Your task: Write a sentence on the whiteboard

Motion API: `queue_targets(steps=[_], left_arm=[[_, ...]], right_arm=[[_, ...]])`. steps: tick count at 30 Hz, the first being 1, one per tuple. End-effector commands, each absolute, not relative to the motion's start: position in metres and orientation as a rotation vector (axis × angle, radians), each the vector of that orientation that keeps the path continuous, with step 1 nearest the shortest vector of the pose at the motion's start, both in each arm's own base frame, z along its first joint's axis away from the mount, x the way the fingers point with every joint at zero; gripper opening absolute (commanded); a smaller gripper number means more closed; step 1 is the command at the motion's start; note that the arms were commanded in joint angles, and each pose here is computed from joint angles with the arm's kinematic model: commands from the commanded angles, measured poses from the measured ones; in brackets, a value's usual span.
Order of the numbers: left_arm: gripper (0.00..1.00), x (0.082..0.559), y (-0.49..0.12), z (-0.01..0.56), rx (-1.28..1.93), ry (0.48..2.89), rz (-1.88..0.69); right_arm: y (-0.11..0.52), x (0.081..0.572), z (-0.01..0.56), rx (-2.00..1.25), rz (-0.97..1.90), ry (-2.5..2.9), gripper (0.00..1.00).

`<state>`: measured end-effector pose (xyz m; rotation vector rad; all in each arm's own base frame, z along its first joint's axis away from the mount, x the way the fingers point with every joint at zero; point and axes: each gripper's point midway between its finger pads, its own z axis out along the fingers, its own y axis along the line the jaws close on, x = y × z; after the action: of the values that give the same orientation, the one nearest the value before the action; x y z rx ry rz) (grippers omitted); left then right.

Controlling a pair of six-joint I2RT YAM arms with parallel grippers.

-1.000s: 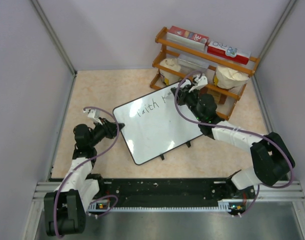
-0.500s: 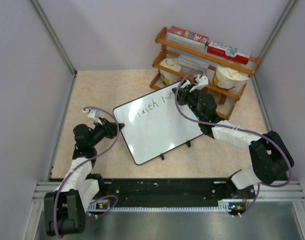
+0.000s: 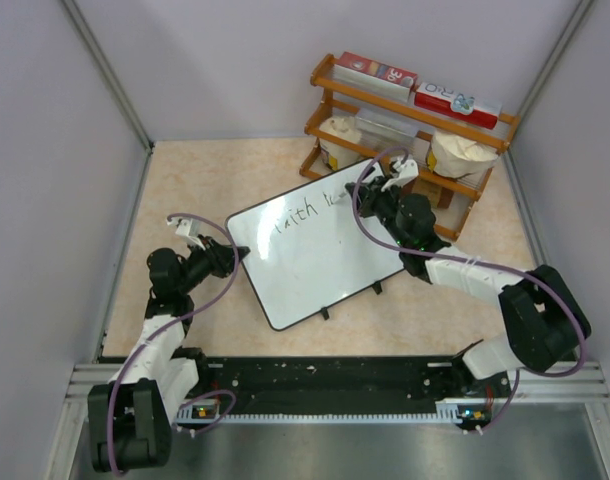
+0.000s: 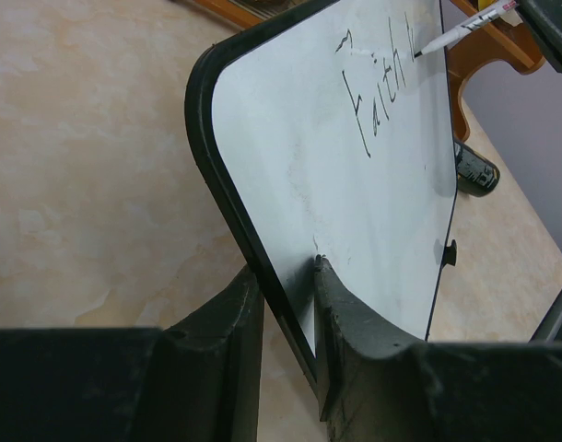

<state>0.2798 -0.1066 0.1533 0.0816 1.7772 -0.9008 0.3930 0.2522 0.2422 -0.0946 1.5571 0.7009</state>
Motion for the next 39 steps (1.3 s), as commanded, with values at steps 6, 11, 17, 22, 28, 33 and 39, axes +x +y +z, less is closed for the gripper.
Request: queue_targets(steps=[6, 11, 17, 22, 28, 33, 39], left_arm=[[0.0, 0.286, -0.098, 0.148, 0.128, 1.754, -0.799], [0.0, 0.286, -0.098, 0.149, 0.13, 1.753, -0.8], [0.0, 0.286, -0.099, 0.148, 0.13, 1.754, -0.802], [0.0, 0.286, -0.099, 0.149, 0.131, 1.753, -0.802], [0.0, 0.286, -0.099, 0.149, 0.132, 1.751, -0.801], [0.0, 0.287, -0.098, 0.149, 0.129, 1.751, -0.796], [0.0, 0.286, -0.098, 0.148, 0.129, 1.754, -0.798]], right_arm=[[0.244, 0.391, 0.247, -0.07, 0.697, 1.546, 0.0], [0.249, 0.401, 0.257, -0.067, 0.7, 1.53, 0.0], [0.256, 0.41, 0.267, -0.074, 0.709, 1.51, 0.0], [0.256, 0.418, 0.271, -0.083, 0.669, 1.51, 0.0], [0.254, 0.422, 0.264, -0.085, 0.635, 1.538, 0.0], [0.248, 0.42, 0.256, -0.061, 0.631, 1.553, 0.0], [0.236, 0.415, 0.248, -0.031, 0.627, 1.564, 0.0]])
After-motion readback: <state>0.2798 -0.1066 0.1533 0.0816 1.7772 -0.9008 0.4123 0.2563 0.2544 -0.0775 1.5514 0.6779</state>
